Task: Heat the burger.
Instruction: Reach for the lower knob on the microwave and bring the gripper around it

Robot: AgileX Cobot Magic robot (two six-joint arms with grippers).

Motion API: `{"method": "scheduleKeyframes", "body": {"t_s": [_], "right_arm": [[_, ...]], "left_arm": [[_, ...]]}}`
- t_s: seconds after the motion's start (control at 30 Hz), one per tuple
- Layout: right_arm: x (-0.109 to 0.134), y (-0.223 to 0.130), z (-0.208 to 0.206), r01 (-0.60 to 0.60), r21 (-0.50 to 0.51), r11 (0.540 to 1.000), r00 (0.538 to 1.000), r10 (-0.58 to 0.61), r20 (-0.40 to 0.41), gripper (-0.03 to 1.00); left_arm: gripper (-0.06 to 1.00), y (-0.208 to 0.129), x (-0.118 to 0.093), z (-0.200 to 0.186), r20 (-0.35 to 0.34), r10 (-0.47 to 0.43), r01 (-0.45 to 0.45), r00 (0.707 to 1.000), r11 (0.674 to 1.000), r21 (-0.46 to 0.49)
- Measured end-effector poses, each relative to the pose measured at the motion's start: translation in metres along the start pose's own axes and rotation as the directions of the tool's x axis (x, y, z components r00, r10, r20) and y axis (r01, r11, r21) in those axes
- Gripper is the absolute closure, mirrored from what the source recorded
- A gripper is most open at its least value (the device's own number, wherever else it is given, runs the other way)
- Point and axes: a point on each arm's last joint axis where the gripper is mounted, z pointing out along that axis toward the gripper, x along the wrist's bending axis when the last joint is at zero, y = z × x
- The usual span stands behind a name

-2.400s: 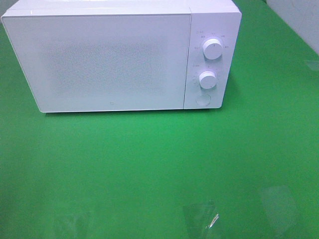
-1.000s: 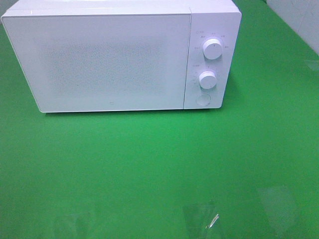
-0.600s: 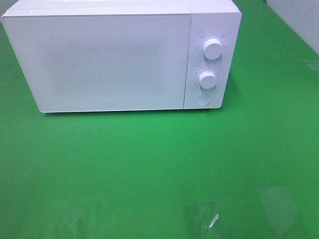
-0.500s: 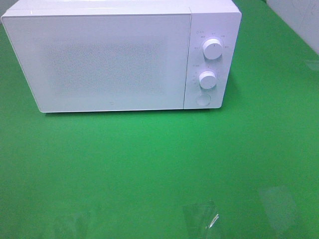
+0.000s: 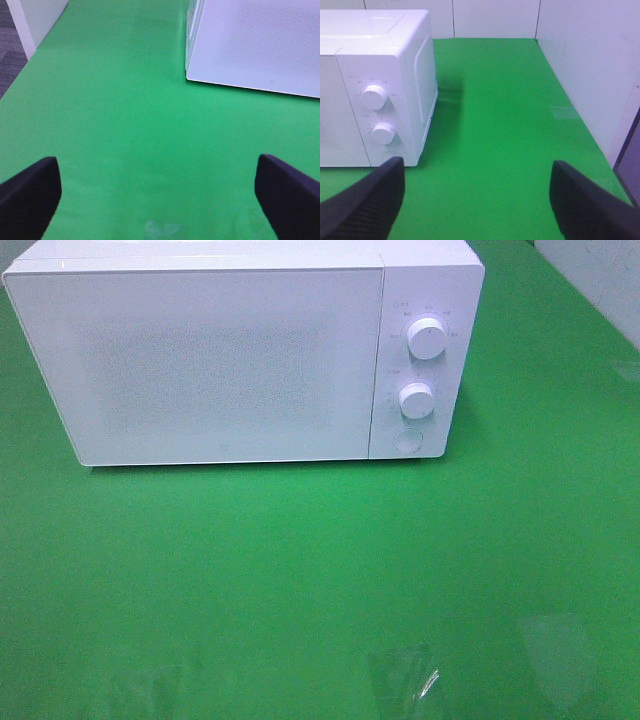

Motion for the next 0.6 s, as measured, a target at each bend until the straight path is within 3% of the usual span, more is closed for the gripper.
{"method": "scheduleKeyframes", "body": {"t_s": [0.6], "right_arm": [[0.006,-0.028,0.074,-0.004,-0.038,0.999,0.999,0.002,-0.036,0.21]], "left_arm": [[-0.05,0.0,0.0,0.0,0.0,0.0,0.0,1.0,1.0,0.0]]}}
